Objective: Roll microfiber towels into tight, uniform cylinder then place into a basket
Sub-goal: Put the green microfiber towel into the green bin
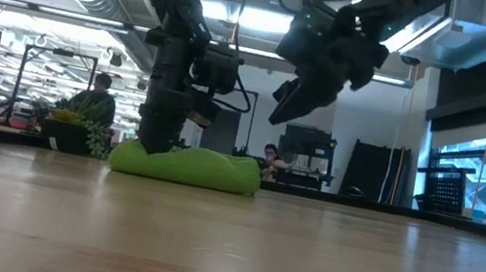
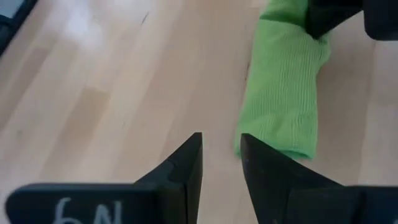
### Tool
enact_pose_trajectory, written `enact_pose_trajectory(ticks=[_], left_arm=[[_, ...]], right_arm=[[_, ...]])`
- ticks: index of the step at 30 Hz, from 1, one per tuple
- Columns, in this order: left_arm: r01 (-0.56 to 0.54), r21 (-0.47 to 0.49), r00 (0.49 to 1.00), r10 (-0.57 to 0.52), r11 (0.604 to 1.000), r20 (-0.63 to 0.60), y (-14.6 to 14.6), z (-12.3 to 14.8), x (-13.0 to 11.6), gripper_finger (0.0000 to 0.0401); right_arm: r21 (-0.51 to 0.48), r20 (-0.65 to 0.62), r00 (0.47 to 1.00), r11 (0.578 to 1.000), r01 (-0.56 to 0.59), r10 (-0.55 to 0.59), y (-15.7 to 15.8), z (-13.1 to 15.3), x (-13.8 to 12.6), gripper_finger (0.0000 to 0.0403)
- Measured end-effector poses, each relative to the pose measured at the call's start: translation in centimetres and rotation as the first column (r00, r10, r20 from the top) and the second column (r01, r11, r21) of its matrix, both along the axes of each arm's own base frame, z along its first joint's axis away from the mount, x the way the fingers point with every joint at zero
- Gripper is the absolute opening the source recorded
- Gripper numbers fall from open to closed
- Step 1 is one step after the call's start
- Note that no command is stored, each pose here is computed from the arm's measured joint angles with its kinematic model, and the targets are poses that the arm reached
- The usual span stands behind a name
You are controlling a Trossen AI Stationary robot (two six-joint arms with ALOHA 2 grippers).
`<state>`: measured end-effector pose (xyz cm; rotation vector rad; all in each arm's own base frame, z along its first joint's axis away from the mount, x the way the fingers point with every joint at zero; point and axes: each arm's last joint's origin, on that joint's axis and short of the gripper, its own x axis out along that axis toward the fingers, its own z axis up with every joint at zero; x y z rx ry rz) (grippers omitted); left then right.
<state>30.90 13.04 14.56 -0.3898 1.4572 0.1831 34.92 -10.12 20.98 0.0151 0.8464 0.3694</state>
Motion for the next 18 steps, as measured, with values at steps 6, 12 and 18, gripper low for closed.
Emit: enact_pose_trajectory(ticks=[6,12,18], left_arm=[[0.002,0.004,1.0,-0.002,1.0,0.0,-0.02,0.0,0.02,0.0],[0.002,0.012,1.0,-0.002,1.0,-0.001,0.02,0.01,0.02,0.0],[0.0,0.013,1.0,0.0,1.0,-0.001,0.02,0.01,0.03,0.0]], right_arm=[[-0.041,-0.023,0.998,0.997,0.062,-0.063,0.53,-0.63,0.1,0.011],[-0.036,-0.019,0.998,0.997,0.065,-0.066,0.5,-0.6,0.13,0.011],[-0.036,-0.016,0.998,0.997,0.063,-0.063,0.49,-0.59,0.14,0.011]])
